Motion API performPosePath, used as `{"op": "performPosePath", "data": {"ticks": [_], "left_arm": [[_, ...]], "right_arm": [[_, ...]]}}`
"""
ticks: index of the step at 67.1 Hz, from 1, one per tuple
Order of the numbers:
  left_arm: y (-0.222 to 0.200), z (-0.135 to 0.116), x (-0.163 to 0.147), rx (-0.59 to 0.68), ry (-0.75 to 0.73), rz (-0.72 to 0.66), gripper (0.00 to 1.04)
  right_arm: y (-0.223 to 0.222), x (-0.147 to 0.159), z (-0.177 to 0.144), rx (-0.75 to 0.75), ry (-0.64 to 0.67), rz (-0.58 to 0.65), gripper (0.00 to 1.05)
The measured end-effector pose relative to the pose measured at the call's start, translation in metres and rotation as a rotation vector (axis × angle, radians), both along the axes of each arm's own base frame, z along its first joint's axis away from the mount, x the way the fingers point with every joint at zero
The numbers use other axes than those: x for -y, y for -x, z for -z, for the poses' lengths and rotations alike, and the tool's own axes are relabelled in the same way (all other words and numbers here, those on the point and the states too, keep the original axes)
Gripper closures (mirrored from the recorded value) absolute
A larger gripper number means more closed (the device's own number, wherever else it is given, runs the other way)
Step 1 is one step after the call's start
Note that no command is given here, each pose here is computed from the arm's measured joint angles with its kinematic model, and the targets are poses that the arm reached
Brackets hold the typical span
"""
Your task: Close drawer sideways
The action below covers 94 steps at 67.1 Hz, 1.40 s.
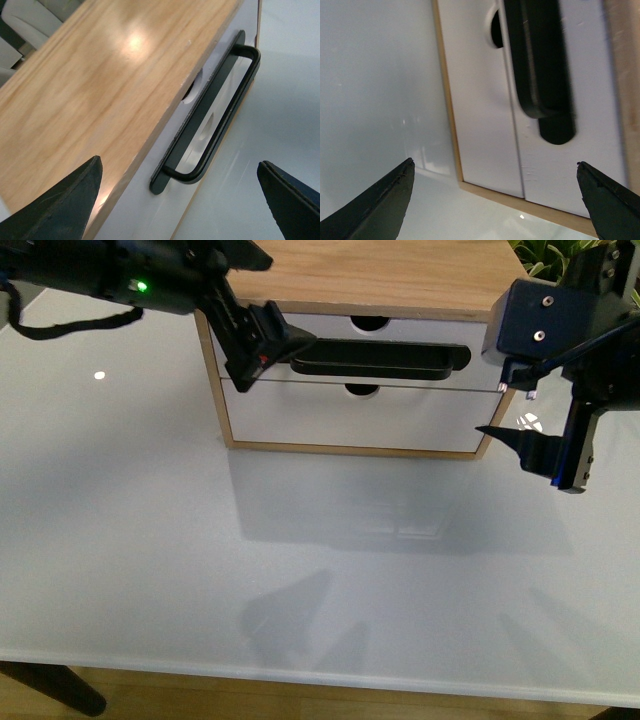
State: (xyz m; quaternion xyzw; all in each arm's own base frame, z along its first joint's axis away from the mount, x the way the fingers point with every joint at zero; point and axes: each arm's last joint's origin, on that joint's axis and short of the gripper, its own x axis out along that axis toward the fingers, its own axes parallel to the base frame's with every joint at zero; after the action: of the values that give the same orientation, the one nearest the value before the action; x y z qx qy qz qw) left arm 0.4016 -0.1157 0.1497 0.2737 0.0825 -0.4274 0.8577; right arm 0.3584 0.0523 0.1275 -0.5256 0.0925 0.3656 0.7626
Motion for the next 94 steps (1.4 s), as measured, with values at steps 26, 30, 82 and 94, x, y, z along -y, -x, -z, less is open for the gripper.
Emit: {"op": "performPosePath", "data": {"ticks": [26,30,82,94], "left_arm": [[0.088,-0.071,-0.078,0.05,0.402,-0.357,0.09],[0.103,-0.077,-0.09,0.027,0.485,-0.432,0.09],[0.257,-0.031,-0.116,0.164,0.58,-0.902,1.03],[0.268,-0.025,-0.116,0.166,0.58,-0.902,1.03]], "right_arm": [[0.087,0.039,-0.06,0.074,-0.405,0.218,0.09],[0.103,0.043,-0.069,0.093,-0.503,0.278,0.09],[0.225,0.053,-0.049,0.199,-1.129,0.8,1.03],[0.232,0.053,-0.044,0.218,-1.139,0.787,1.03]]}}
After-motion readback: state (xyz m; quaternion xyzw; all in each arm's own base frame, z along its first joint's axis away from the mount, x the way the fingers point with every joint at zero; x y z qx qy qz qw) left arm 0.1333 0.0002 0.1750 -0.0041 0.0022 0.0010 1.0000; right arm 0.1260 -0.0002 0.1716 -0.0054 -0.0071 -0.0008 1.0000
